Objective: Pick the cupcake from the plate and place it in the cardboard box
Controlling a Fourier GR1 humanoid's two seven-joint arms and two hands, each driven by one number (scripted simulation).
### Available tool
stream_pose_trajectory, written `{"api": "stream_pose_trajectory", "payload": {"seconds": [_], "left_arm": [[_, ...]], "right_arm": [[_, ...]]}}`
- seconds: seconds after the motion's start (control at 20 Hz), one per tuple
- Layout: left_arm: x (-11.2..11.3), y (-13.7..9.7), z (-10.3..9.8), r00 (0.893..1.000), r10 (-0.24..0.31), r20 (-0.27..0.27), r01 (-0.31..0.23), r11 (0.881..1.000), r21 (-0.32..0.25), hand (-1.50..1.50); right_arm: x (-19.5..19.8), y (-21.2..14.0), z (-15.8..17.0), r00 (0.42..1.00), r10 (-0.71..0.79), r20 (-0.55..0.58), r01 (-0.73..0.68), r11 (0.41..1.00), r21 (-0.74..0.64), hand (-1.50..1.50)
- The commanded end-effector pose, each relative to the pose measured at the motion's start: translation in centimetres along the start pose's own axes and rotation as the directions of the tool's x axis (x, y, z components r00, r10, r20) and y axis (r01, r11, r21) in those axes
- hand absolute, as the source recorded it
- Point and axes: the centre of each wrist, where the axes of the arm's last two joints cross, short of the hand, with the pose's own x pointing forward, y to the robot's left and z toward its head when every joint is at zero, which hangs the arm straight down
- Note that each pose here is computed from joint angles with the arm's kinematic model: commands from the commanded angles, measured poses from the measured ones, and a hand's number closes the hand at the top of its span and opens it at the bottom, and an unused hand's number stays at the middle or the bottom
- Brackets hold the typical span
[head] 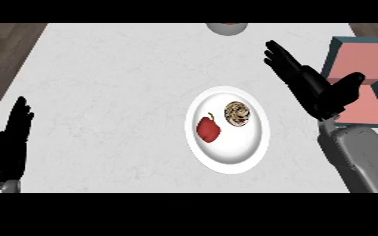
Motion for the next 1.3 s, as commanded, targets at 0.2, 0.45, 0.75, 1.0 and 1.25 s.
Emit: {"api": "stream_pose_trajectory", "payload": {"seconds": [0.2,0.45,0.75,1.0,1.25], "left_arm": [[6.4,-1.8,-1.5,0.947,-0.03,0.32,0.11,0.966,-0.234,0.0],[6.8,-5.5,0.3,0.93,0.04,0.365,0.133,0.889,-0.438,0.0],[8.1,-7.4,-0.4,0.908,0.085,0.41,0.148,0.852,-0.503,0.0],[9.7,-6.4,-2.1,0.898,0.078,0.434,0.168,0.849,-0.5,0.0],[9.5,-7.8,-1.3,0.893,0.112,0.436,0.165,0.82,-0.548,0.0]], "right_arm": [[6.4,-4.4,1.2,0.942,0.296,0.155,-0.186,0.849,-0.494,-1.5],[4.1,-4.7,4.3,0.864,0.484,-0.136,-0.451,0.624,-0.638,-1.5],[2.6,1.2,7.0,0.685,0.706,-0.181,-0.682,0.532,-0.502,-1.5],[5.4,3.3,8.1,0.559,0.768,-0.313,-0.817,0.446,-0.366,-1.5],[5.8,5.5,6.2,0.37,0.815,-0.447,-0.922,0.381,-0.069,-1.5]]}}
